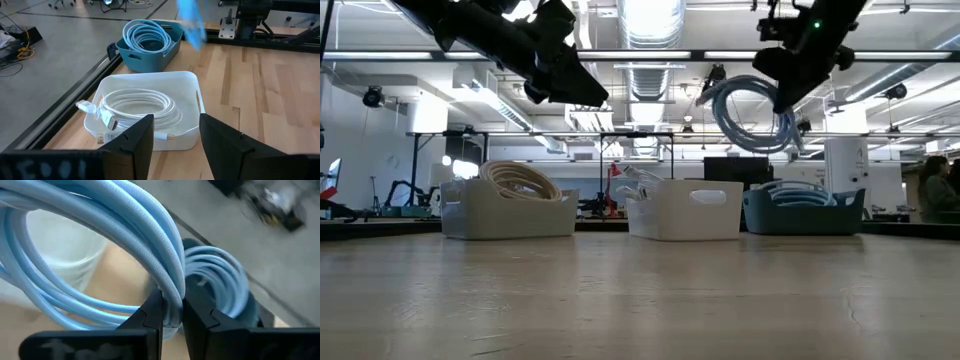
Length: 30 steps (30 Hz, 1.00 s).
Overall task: Sort HDMI cables
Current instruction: Put the light blue hdmi cable into the blue bin
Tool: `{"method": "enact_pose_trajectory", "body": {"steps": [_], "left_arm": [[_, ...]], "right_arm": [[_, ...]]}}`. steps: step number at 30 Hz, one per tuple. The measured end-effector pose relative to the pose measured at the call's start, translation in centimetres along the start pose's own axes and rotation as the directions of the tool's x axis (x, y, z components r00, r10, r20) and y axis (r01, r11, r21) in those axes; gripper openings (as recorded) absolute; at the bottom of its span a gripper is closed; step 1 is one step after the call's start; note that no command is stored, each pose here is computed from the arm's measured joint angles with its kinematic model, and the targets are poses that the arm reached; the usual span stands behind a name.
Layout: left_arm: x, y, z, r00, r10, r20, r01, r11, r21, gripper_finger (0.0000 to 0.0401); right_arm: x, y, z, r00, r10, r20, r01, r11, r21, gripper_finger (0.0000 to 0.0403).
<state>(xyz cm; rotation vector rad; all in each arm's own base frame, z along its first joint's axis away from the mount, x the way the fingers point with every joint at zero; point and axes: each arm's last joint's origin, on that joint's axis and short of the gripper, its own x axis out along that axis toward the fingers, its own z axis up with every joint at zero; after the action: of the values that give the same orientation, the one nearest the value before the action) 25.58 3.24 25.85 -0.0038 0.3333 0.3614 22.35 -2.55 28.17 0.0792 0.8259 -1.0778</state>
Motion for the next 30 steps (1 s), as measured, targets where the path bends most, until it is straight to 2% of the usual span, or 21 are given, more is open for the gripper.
{"method": "enact_pose_trajectory", "body": {"steps": [3,6,11,14,20,30], "left_arm": [[0.0,0.0,-0.1,1.000,0.000,-0.002,0.000,1.000,-0.001,0.0167],[0.0,0.0,-0.1,1.000,0.000,-0.002,0.000,1.000,-0.001,0.0167],[0.0,0.0,-0.1,1.000,-0.001,-0.003,0.001,1.000,-0.001,0.0167],[0.0,0.0,-0.1,1.000,-0.001,-0.003,0.001,1.000,-0.001,0.0167],[0.0,0.0,-0.1,1.000,-0.002,-0.004,0.002,1.000,-0.021,0.0167],[0.0,0.0,-0.1,1.000,-0.004,-0.006,0.003,1.000,-0.026,0.0167]], "right_arm": [[1.3,-2.5,0.4,0.997,-0.072,-0.024,0.074,0.992,0.105,0.0042],[3.0,-4.3,0.0,0.987,-0.144,-0.076,0.155,0.975,0.159,0.0043],[6.0,-5.8,-1.6,0.955,-0.216,-0.203,0.249,0.957,0.152,0.0043],[7.5,-6.2,-2.6,0.936,-0.267,-0.228,0.308,0.937,0.165,0.0046],[10.6,-6.2,-3.7,0.952,-0.253,-0.171,0.295,0.907,0.301,0.0057],[11.5,-6.7,-4.7,0.948,-0.262,-0.182,0.303,0.919,0.253,0.0105]]}}
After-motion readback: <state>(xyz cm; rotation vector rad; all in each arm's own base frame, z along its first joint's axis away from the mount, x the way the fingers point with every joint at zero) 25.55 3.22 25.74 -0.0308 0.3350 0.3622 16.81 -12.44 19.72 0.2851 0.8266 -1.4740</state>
